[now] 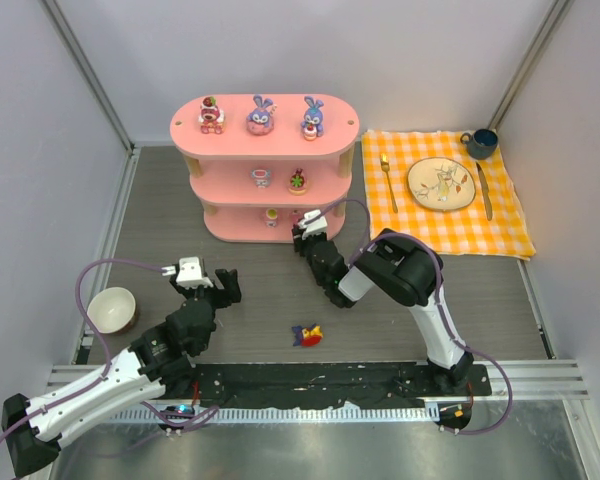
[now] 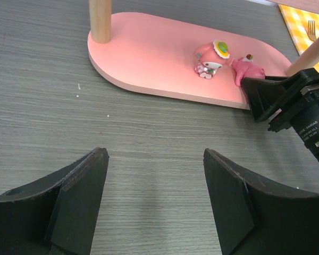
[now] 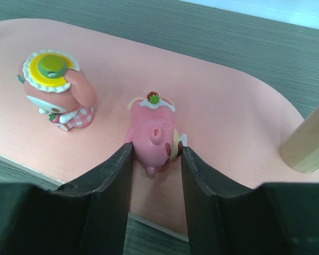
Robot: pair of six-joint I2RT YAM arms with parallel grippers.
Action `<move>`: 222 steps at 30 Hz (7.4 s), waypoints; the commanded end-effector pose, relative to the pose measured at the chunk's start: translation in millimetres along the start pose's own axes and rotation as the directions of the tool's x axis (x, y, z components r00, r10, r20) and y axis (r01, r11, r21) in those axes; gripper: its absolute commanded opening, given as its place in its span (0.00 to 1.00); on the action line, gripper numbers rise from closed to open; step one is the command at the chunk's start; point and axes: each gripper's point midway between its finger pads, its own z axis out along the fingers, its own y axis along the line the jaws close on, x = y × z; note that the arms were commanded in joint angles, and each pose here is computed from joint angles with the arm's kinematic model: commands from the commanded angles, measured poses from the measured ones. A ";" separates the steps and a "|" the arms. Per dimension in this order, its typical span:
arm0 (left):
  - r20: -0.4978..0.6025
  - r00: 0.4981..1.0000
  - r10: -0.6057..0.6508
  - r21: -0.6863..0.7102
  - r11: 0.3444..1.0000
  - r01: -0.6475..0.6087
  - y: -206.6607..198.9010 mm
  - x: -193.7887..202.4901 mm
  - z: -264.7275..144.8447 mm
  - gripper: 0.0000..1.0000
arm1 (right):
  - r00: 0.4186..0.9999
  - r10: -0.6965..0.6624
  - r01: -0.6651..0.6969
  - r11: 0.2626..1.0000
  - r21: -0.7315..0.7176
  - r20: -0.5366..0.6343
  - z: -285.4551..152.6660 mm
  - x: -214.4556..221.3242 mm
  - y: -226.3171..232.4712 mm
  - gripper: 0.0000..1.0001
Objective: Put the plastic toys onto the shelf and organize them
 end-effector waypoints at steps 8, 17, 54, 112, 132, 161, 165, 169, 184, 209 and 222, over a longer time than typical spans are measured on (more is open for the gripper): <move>0.039 0.999 -0.026 -0.010 1.000 0.026 -0.9 -9.9 2.2 0.77 | 0.955 0.100 -0.138 0.984 0.117 0.281 -4.2 -70.9 -7.8 0.40; 0.040 0.999 -0.028 -0.009 1.000 0.028 -0.2 -9.8 1.8 0.77 | 0.952 0.103 -0.160 0.970 0.183 0.289 -2.7 -74.3 -5.7 0.41; 0.047 0.998 -0.039 -0.019 0.999 0.040 2.3 -16.7 -0.9 0.80 | 0.931 0.136 -0.182 0.978 0.107 0.338 -74.3 -143.5 0.0 0.78; -0.436 0.899 -0.041 0.245 0.956 0.162 -131.6 91.9 -98.2 0.82 | 0.771 0.234 -0.429 0.879 -0.211 -0.592 -254.0 -30.5 46.6 0.61; -0.413 0.908 -0.077 0.219 0.959 0.181 -112.9 73.8 -96.8 0.80 | 0.708 0.062 -0.195 0.974 -0.111 -0.703 -245.1 24.2 33.1 0.52; -0.594 0.785 -0.177 0.056 0.964 0.259 -118.9 81.1 -122.3 0.82 | 0.666 0.027 -0.326 0.909 -0.259 -0.745 -296.1 19.5 81.2 0.43; -0.608 0.766 -0.209 0.047 0.954 0.297 -123.0 94.8 -122.2 0.84 | 0.710 0.137 -0.346 0.922 -0.173 -0.691 -287.9 3.7 65.9 0.43; -0.579 0.780 -0.238 0.096 0.930 0.354 -131.2 96.2 -116.1 0.84 | 0.748 0.322 -0.409 0.912 -0.022 -0.581 -281.9 -18.7 22.7 0.43; -0.657 0.751 0.064 0.292 0.940 0.175 -161.5 94.0 -78.0 0.92 | 0.784 0.450 -0.476 0.878 0.051 -0.427 -288.0 -61.5 -36.0 0.43; -0.825 0.536 0.180 0.279 0.954 0.110 -189.6 144.6 -96.5 0.88 | 0.776 0.467 -0.482 0.873 0.080 -0.423 -295.6 -52.3 -52.1 0.43; -0.840 0.513 0.178 0.252 0.965 0.078 -176.2 158.4 -98.0 0.85 | 0.775 0.473 -0.483 0.871 0.090 -0.419 -295.9 -49.7 -54.5 0.43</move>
